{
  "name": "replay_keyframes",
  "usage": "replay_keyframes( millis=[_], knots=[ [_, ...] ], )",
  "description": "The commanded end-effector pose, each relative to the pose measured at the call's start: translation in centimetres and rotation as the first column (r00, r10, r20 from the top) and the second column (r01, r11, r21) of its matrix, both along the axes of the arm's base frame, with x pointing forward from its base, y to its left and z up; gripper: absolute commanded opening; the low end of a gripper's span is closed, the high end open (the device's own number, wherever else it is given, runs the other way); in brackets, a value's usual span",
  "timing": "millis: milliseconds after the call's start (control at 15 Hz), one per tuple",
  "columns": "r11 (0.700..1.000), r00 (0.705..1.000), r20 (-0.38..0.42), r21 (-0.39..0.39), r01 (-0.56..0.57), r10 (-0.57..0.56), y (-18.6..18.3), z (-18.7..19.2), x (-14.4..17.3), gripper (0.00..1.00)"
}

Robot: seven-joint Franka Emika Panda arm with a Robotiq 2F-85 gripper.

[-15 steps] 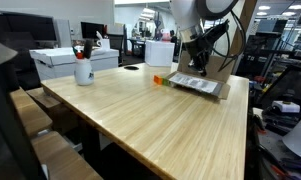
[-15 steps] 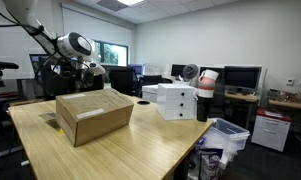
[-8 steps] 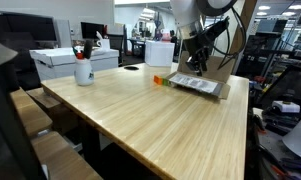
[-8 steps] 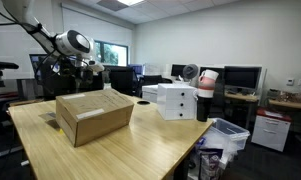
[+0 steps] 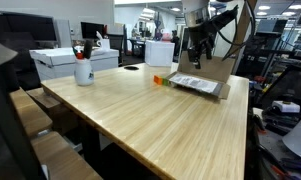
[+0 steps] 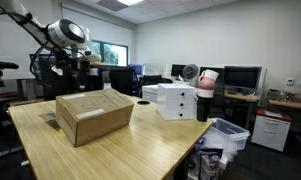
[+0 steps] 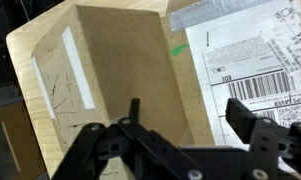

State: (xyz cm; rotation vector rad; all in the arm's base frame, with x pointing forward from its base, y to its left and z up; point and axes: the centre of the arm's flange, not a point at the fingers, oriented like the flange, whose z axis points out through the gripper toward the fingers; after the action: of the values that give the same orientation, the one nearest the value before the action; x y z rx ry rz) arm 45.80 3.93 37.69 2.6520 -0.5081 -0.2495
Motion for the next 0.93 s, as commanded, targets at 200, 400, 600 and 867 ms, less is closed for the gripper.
replay_keyframes(
  millis=[200, 400, 600, 867],
  knots=[
    [0.997, 0.996, 0.078, 0.049, -0.053, 0.049, 2.6, -0.2, -5.1, 1.00],
    [0.994, 0.995, 0.075, 0.076, -0.076, 0.071, 3.9, -0.5, -6.5, 1.00],
    [0.992, 0.992, 0.091, 0.079, -0.094, 0.087, 5.3, -1.1, -7.8, 1.00],
    [0.992, 0.987, 0.137, 0.079, -0.099, 0.088, 6.8, -2.4, -9.1, 1.00]
  ],
)
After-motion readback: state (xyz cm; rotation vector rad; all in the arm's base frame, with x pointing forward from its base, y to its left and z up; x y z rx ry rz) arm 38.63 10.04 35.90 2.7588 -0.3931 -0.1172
